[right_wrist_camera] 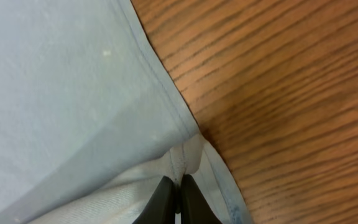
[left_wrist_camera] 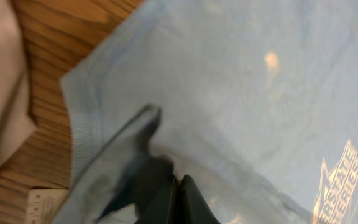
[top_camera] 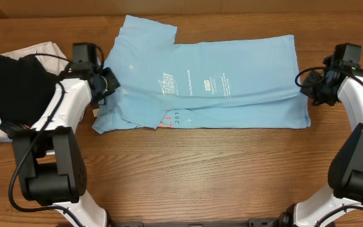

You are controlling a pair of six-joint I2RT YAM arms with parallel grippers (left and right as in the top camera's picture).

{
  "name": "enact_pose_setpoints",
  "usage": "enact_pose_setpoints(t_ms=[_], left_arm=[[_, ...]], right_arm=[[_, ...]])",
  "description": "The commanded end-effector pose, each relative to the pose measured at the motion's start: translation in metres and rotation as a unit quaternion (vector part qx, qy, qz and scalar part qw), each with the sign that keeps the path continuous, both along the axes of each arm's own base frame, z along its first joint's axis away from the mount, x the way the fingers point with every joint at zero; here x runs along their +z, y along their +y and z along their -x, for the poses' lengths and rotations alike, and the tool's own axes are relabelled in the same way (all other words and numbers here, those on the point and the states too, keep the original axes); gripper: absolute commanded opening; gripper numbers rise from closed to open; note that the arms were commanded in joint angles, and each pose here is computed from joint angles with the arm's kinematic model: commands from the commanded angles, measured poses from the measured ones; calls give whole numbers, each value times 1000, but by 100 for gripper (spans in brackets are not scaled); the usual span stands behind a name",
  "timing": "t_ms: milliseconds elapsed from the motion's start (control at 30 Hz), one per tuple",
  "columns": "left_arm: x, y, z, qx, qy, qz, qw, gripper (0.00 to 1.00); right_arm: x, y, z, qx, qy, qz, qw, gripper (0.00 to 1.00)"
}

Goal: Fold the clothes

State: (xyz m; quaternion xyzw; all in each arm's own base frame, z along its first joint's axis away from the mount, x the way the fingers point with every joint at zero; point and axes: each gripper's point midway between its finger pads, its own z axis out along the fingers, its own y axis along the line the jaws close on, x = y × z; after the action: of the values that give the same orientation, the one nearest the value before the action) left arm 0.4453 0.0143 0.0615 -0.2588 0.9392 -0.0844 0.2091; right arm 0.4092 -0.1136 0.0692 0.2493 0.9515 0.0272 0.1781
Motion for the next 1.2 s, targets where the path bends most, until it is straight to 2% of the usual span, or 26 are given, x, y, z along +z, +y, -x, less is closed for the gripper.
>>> enact_pose_setpoints(t_ms=[0, 467, 667, 700, 767, 867, 1000, 1167], left_arm=[[14, 5, -9, 29, -22, 30, 999, 4], [17, 0, -13, 41, -29, 52, 997, 4], [16, 8, -14, 81, -30, 46, 995, 4], [17, 8, -15, 81, -33, 46, 995, 4], [18, 6, -17, 78, -38, 48, 995, 4], [18, 5, -17, 77, -37, 47, 995, 4], [14, 5, -12, 84, -24, 48, 995, 4], [12, 4, -10, 86, -19, 50, 995, 4]], right_arm=[[1, 0, -4, 4, -9, 5, 1000, 4], [6, -4, -16, 5, -35, 13, 999, 4], [7, -4, -18, 5, -39, 14, 999, 4], [7, -4, -18, 5, -39, 14, 999, 5], [7, -4, -18, 5, -39, 14, 999, 17], [6, 0, -16, 9, -35, 5, 999, 18], [7, 32, -21, 100, -47, -25, 994, 15], [6, 77, -24, 209, -44, -8, 977, 11]])
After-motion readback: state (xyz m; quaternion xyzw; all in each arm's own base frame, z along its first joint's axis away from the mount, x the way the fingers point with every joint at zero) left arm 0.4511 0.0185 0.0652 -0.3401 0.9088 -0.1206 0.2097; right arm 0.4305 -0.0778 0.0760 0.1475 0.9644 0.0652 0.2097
